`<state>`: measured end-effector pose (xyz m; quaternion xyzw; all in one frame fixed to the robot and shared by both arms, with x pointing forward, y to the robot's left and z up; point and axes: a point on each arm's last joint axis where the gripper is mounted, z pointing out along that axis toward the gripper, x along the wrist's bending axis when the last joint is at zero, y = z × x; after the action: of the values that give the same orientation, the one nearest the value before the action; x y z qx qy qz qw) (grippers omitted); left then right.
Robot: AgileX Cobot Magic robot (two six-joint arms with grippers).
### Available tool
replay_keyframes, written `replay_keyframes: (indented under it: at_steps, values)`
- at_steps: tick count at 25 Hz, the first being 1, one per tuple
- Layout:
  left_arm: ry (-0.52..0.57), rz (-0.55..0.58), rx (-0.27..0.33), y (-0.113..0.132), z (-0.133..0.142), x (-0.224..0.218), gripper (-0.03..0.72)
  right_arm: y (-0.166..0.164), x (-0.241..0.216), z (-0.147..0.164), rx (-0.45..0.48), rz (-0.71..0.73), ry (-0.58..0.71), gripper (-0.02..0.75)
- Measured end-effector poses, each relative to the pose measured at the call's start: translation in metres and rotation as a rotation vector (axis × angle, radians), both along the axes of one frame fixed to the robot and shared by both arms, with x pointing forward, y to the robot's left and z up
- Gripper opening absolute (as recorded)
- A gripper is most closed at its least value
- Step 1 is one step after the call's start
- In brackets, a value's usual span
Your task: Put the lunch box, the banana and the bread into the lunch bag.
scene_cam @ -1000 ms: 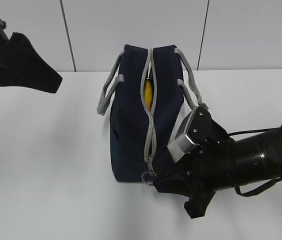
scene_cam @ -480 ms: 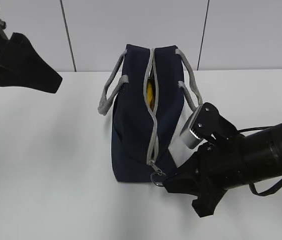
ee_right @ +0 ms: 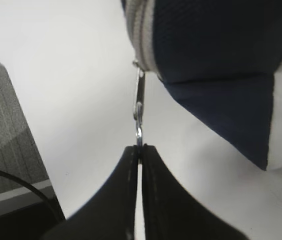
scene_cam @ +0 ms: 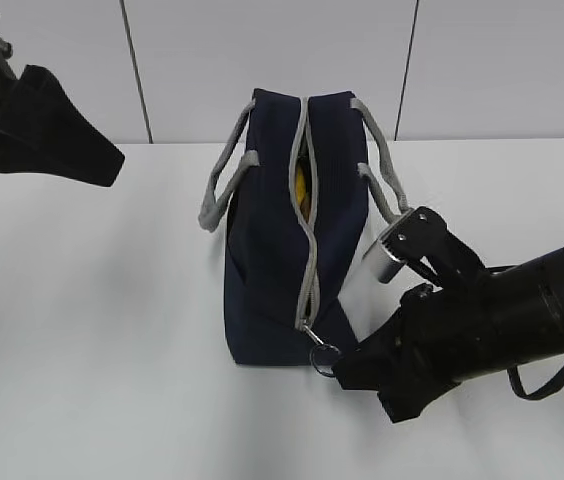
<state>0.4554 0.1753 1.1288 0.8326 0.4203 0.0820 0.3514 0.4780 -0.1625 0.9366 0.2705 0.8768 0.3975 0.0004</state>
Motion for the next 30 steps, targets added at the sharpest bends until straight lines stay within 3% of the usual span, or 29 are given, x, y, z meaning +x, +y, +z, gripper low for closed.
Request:
replay_keyframes:
  at_steps: [11,21,30]
  values:
    - [0.01,-0.004,0.004,0.0,-0.001,-0.001,0.361,0.002,0.004,0.003,0.084,-0.15,0.093,-0.016]
    - [0.013,-0.006,0.006,0.0,-0.001,-0.001,0.361,0.0,-0.001,0.028,0.124,-0.15,0.023,-0.016]
    - [0.013,-0.006,0.006,0.0,-0.001,-0.001,0.361,-0.002,-0.008,0.038,0.099,-0.13,0.009,-0.016]
